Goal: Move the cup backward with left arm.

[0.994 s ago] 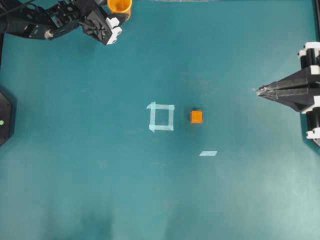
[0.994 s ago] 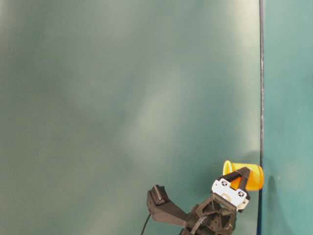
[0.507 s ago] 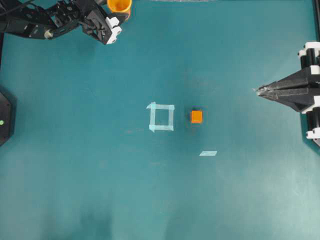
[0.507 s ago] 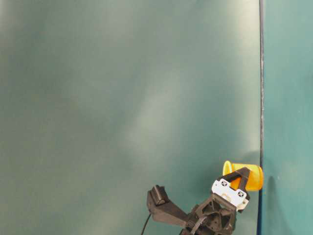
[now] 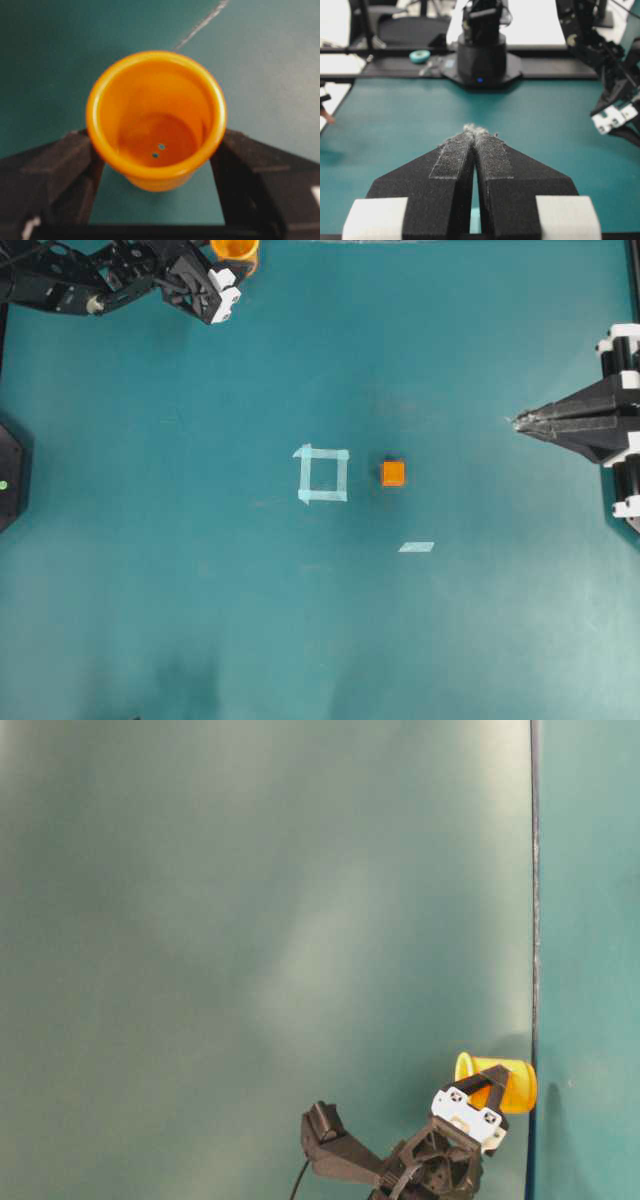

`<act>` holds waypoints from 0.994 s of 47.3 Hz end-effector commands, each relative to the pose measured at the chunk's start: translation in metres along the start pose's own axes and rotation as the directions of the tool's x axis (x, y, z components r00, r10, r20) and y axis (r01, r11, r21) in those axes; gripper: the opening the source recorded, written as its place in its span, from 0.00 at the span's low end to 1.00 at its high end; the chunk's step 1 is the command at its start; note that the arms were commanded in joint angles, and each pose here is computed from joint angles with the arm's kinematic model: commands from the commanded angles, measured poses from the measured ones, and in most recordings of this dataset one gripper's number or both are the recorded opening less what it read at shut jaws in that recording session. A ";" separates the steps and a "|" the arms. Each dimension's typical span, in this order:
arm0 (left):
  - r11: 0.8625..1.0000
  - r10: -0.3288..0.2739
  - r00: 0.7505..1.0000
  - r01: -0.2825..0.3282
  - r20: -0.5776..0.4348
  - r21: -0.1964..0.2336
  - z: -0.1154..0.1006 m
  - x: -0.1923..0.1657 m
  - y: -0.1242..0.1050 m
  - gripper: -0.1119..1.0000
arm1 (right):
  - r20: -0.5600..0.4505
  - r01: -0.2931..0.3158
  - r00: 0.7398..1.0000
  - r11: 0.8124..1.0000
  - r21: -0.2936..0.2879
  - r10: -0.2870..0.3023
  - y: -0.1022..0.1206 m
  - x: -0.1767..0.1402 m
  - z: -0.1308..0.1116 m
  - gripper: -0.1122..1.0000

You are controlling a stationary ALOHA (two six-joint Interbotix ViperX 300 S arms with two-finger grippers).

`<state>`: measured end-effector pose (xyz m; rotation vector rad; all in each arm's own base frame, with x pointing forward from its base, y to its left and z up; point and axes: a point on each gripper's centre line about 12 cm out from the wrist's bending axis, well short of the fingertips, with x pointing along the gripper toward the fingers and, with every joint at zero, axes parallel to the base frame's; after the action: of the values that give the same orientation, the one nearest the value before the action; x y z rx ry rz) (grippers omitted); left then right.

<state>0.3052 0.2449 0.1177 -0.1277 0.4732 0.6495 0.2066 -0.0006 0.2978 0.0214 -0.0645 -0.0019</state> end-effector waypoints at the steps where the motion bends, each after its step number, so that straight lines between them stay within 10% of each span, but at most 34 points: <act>1: 1.000 0.010 1.000 -0.010 0.029 -0.005 0.010 -0.001 0.005 0.68 | 0.032 0.001 0.999 1.000 0.001 -0.001 0.000 0.003 0.013 0.10; 47: 1.000 0.015 1.000 -0.014 0.024 -0.010 0.007 0.001 0.006 0.68 | 0.032 0.000 0.999 1.000 0.001 0.000 0.000 0.003 0.013 0.10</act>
<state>0.3025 0.2482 0.1143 -0.1356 0.4793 0.6608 0.2066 -0.0005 0.2978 0.0199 -0.0644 -0.0016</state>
